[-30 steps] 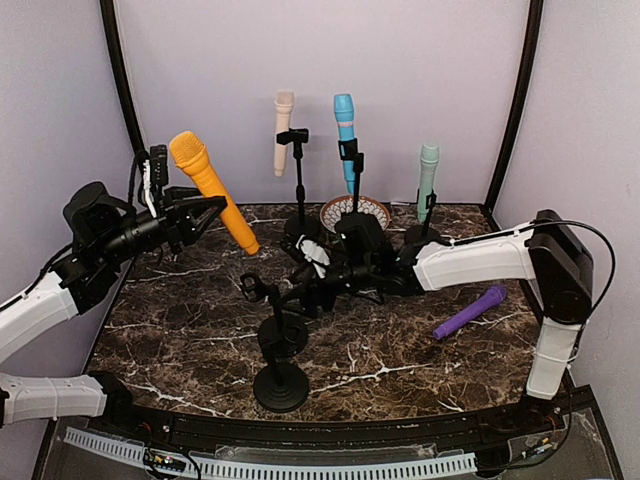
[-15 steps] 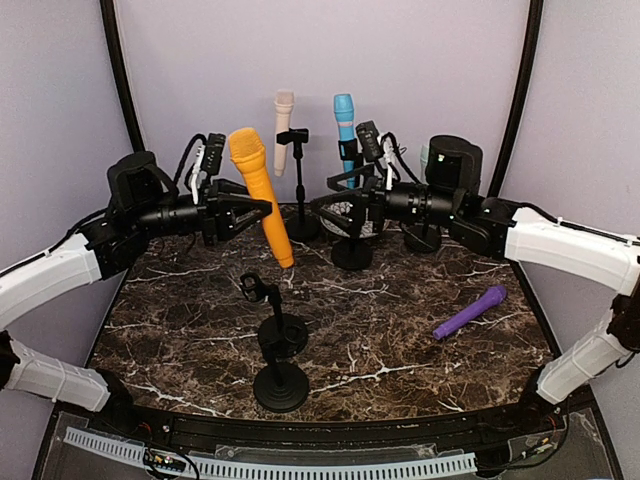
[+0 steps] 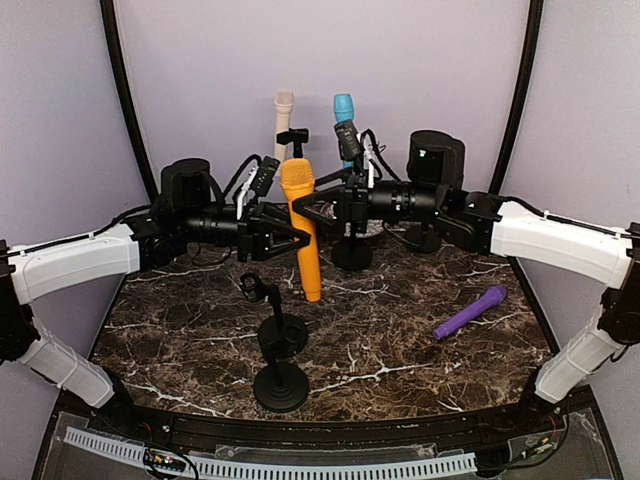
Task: Remove the microphone from the stand
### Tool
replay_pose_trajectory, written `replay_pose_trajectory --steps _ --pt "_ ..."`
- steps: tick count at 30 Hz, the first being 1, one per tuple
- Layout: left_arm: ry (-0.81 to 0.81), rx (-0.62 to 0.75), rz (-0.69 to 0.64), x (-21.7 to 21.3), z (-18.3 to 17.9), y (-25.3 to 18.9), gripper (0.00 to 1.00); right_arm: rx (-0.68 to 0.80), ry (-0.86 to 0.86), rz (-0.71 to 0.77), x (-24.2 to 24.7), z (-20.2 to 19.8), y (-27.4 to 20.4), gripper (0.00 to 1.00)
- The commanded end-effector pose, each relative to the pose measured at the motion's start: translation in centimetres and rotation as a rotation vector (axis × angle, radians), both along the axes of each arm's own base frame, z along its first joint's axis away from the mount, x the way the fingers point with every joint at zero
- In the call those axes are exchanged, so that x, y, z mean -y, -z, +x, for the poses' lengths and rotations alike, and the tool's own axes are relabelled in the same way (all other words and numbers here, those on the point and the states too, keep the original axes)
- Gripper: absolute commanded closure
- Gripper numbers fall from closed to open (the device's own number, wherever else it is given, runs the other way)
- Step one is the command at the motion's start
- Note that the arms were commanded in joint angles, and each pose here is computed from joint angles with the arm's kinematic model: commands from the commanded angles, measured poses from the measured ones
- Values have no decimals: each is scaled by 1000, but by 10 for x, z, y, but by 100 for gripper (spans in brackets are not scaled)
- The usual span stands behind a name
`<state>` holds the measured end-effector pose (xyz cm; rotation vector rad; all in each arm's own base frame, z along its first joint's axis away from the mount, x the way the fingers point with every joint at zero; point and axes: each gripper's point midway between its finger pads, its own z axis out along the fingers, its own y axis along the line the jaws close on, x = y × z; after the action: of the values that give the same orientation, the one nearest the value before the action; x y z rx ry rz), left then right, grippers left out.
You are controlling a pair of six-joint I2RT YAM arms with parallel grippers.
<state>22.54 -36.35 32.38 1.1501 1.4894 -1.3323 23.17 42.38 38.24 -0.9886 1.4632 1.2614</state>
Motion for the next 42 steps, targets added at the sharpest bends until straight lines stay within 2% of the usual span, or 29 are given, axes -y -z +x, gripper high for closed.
replay_pose_trajectory --steps 1,3,5,7,9,11,12,13,14,16,17,19,25,30,37,42 --pt "53 56 -68 1 -11 -29 100 -9 -53 15 -11 -5 -5 24" --pt "54 52 -66 2 -11 -28 100 -21 -62 10 -14 -5 -2 35" --pt "57 46 -62 2 -11 -26 100 -35 -62 16 -15 -5 -1 52" --pt "57 43 -57 2 -11 -24 100 -48 -52 32 -13 -3 -2 64" --pt "50 39 -50 2 -9 -22 100 -60 -47 52 -11 -3 -6 70" --pt "36 35 -44 3 -7 -20 94 -69 -28 64 -6 -2 -9 71" --pt "14 40 -43 2 -4 -21 79 -71 -7 64 -3 1 -10 72" --pt "-1 42 -39 1 -2 -20 70 -73 30 59 3 5 -11 72" --pt "-36 47 -34 -1 2 -22 52 -82 82 47 12 12 -10 73" --pt "-105 58 -23 -7 10 -24 33 -109 191 29 34 29 -7 75" --pt "-133 58 -20 -12 14 -25 25 -127 246 22 47 37 -4 76" --pt "-204 48 -21 -26 26 -30 21 -172 386 -11 76 55 16 76" --pt "-435 -4 -26 -91 67 -48 16 -416 778 -72 172 103 99 77" --pt "-573 -4 40 -128 90 -46 14 -648 1015 -26 240 129 174 77" --pt "-651 12 59 -146 99 -30 12 -767 1298 -53 287 148 236 74" --pt "-653 5 75 -147 100 -19 12 -841 1470 -69 323 143 274 73"
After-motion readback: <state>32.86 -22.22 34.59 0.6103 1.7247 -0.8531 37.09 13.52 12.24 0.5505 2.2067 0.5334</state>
